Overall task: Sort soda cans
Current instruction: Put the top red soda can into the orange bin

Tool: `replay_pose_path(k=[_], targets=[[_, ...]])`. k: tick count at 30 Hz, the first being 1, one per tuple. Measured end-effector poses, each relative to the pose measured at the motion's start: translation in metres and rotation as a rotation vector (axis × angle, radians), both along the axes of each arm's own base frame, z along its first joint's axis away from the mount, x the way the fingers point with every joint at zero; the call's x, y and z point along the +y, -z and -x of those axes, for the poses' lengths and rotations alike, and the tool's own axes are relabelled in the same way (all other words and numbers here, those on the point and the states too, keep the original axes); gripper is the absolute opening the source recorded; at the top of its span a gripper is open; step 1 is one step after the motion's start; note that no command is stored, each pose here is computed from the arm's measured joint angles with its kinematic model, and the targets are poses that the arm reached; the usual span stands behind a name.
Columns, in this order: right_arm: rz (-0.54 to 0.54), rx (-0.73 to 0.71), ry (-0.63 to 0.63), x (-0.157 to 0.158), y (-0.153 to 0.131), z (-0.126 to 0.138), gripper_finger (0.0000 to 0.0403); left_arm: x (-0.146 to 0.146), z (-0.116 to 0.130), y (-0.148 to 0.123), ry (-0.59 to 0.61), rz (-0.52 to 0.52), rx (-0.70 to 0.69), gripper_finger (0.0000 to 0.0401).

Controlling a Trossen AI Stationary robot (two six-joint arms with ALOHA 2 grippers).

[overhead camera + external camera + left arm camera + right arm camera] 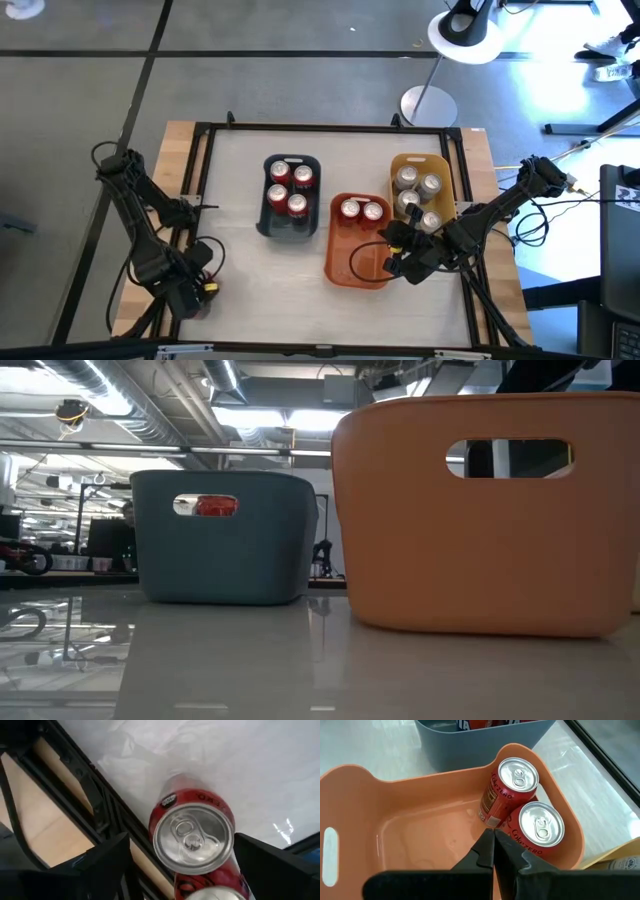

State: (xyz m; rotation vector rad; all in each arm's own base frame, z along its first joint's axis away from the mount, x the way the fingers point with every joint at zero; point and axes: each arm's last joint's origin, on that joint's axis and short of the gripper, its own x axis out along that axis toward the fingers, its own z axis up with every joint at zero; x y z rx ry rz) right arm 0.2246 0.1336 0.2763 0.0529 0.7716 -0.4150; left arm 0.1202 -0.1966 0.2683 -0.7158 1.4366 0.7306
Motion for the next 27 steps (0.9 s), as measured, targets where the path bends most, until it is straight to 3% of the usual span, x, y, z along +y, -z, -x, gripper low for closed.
replay_pose_path(k=[12, 17, 22, 27], targets=[[0.004, -0.005, 0.004, 0.000, 0.000, 0.000, 0.0005, -0.002, -0.003, 0.028, 0.066, 0.042, -0.026, 0.0343], [0.011, -0.010, 0.008, 0.000, 0.000, 0.000, 0.0005, -0.003, -0.006, 0.043, 0.157, 0.080, -0.053, 0.0342], [0.013, -0.008, 0.008, -0.001, 0.000, 0.000, 0.0005, 0.003, -0.013, 0.044, 0.189, 0.066, -0.047, 0.0302], [0.067, 0.091, -0.030, -0.004, 0.003, 0.006, 0.0005, 0.012, -0.027, 0.042, 0.249, 0.057, -0.069, 0.0299]])
